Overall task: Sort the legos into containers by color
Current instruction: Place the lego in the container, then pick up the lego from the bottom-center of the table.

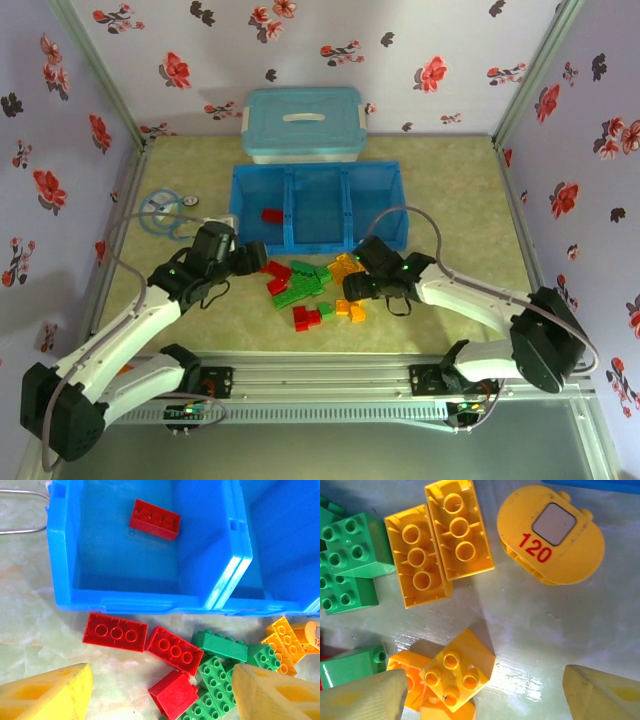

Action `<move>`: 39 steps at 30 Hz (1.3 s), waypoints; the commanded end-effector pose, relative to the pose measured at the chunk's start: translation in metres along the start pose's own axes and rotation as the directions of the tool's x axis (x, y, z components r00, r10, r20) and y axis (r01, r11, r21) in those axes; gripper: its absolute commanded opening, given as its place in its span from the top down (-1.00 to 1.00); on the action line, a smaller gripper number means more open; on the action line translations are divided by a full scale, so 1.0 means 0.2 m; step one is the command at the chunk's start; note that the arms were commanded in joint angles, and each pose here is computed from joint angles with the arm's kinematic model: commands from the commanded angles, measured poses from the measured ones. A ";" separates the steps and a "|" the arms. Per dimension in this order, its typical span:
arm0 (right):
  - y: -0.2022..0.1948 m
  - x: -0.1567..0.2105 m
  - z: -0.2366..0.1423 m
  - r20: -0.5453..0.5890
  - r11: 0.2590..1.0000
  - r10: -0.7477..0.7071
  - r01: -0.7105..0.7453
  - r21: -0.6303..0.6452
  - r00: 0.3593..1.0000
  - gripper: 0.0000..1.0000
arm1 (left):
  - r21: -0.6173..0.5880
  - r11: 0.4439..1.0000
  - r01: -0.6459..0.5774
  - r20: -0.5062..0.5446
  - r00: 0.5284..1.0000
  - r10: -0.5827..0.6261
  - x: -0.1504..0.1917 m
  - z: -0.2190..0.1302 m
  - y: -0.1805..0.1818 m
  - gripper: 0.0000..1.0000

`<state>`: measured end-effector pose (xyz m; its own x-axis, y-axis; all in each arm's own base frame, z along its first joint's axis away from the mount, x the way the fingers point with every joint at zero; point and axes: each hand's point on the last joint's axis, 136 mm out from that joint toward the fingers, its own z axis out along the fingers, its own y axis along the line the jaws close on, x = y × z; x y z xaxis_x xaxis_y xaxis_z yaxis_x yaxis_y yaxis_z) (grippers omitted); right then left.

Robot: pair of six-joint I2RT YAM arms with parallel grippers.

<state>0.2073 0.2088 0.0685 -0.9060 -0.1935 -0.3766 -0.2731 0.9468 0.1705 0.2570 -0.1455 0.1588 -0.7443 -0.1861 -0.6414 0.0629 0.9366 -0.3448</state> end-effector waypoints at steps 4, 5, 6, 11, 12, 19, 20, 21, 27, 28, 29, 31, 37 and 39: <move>0.06 -0.09 0.04 0.021 0.999 -0.003 0.002 0.041 1.000 -0.50 | -0.020 0.999 0.032 0.005 0.999 -0.032 0.05 -0.01 0.04 -0.46; 0.06 -0.09 0.05 0.017 0.999 -0.005 0.005 0.044 1.000 -0.49 | -0.022 0.999 0.031 0.006 0.999 -0.031 0.05 -0.01 0.05 -0.46; 0.07 -0.08 0.06 0.010 0.999 -0.006 0.006 0.047 1.000 -0.48 | -0.025 0.999 0.031 0.005 1.000 -0.031 0.06 -0.01 0.05 -0.46; 0.07 -0.06 0.10 -0.013 0.997 -0.010 0.011 0.077 1.000 -0.40 | -0.034 0.999 0.029 0.008 1.000 -0.029 0.06 -0.02 0.07 -0.46; 0.07 -0.05 0.10 -0.017 0.996 -0.009 0.010 0.084 1.000 -0.38 | -0.036 0.999 0.027 0.007 1.000 -0.027 0.07 -0.01 0.07 -0.46; 0.06 -0.01 0.13 -0.044 0.993 -0.004 0.009 0.118 0.999 -0.32 | -0.041 0.999 0.031 0.003 1.000 -0.031 0.09 -0.01 0.09 -0.46; 0.05 -0.01 0.14 -0.045 0.992 -0.006 0.011 0.123 0.999 -0.30 | -0.042 0.999 0.033 0.002 0.999 -0.033 0.09 0.00 0.09 -0.46; 0.05 -0.01 0.14 -0.047 0.992 -0.007 0.013 0.128 0.999 -0.26 | -0.042 0.999 0.032 0.003 0.999 -0.032 0.10 0.00 0.09 -0.46; 0.04 0.00 0.15 -0.058 0.989 -0.002 0.010 0.145 0.998 -0.23 | -0.042 0.998 0.039 0.002 0.999 -0.039 0.11 0.00 0.10 -0.46; 0.04 0.00 0.16 -0.062 0.990 0.001 0.008 0.143 0.998 -0.22 | -0.042 0.998 0.037 0.001 0.999 -0.037 0.11 0.00 0.10 -0.46; 0.05 0.00 0.16 -0.065 0.990 0.004 0.005 0.140 0.998 -0.22 | -0.042 0.998 0.038 0.002 0.999 -0.038 0.11 0.00 0.10 -0.46; 0.06 0.01 0.17 -0.073 0.991 0.009 0.001 0.134 0.997 -0.22 | -0.040 0.998 0.037 0.003 0.999 -0.037 0.10 0.00 0.09 -0.46; 0.04 0.04 0.18 -0.079 0.989 0.029 -0.017 0.146 0.996 -0.23 | -0.041 0.998 0.037 0.006 0.999 -0.037 0.10 0.01 0.09 -0.46; 0.04 0.05 0.19 -0.080 0.988 0.035 -0.023 0.149 0.996 -0.23 | -0.040 0.998 0.037 0.007 0.999 -0.037 0.09 0.01 0.09 -0.46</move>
<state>0.2106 0.2262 0.0338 -0.9313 -0.2005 -0.3041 -0.2271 0.9723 0.0544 0.2436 -0.1332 0.1375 -0.7527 -0.2134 -0.6228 0.0152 0.9401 -0.3404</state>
